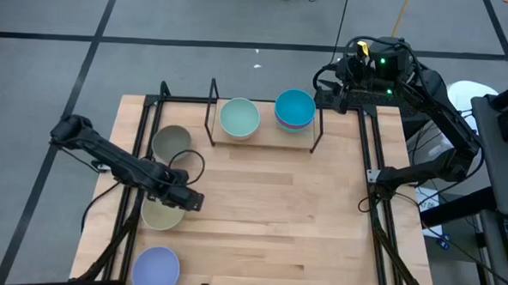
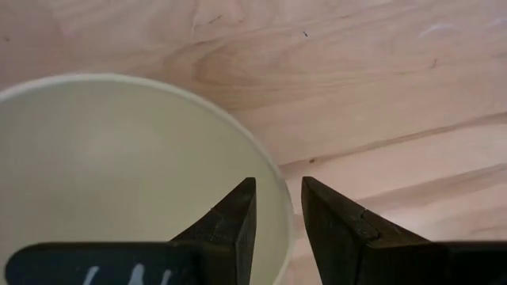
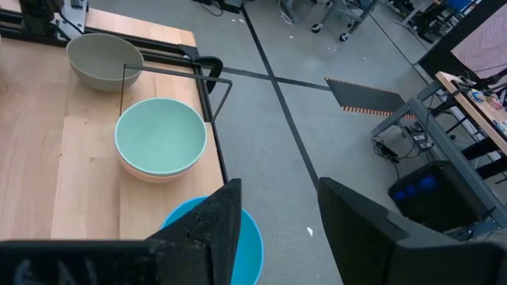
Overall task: Place and stack bowls onto a shelf
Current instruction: Stack the brown bowl on top of the light green bowl on the shelf, then stack the purple bowl on top of the brown bowl on the shelf
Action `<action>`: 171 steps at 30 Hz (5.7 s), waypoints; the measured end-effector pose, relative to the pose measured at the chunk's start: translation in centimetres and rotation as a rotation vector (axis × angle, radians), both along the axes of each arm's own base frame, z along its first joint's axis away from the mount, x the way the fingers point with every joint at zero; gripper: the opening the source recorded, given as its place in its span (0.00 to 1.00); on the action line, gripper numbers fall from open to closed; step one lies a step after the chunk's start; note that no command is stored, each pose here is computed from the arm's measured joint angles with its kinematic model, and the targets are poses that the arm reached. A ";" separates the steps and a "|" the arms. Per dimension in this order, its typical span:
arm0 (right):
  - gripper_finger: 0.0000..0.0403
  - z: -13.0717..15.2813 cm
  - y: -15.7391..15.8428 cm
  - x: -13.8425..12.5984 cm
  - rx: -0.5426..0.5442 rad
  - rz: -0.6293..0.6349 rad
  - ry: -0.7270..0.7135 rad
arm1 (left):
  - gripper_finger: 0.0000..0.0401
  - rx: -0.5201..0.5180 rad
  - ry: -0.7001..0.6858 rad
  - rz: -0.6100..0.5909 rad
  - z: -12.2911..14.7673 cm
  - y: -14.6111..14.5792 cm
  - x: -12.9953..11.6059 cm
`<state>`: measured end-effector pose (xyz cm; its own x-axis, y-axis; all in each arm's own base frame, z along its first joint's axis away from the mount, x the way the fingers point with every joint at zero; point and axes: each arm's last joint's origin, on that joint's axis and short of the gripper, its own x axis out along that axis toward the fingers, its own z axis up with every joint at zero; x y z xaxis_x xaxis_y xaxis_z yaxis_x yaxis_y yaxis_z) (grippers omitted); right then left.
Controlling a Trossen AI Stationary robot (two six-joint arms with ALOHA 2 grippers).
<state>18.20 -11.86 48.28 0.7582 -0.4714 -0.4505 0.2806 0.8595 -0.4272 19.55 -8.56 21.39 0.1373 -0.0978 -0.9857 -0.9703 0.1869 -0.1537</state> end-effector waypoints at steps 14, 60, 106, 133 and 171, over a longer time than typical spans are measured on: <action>0.40 0.3 -0.1 0.1 -0.019 0.000 -0.030 | 0.27 0.056 0.065 -0.089 -2.5 -0.6 1.5; 0.40 0.5 -0.1 0.1 -0.071 0.025 -0.018 | 0.02 0.345 -0.004 -0.536 14.8 5.5 3.0; 0.40 0.7 0.1 -0.5 -0.060 -0.072 -0.032 | 0.02 0.535 -0.093 -1.059 17.2 23.7 15.0; 0.40 0.7 0.1 -0.5 -0.041 -0.082 -0.045 | 0.02 0.343 0.037 -1.160 9.3 23.2 19.5; 0.40 0.7 0.1 -0.5 -0.041 -0.082 -0.046 | 0.29 0.346 0.005 -1.177 11.6 22.9 19.0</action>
<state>17.68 -11.80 49.00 0.7360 -0.5498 -0.3950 0.3694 0.8151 -0.4462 38.54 14.32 32.94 0.1383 0.1078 -0.9845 -0.1828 0.9797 0.0816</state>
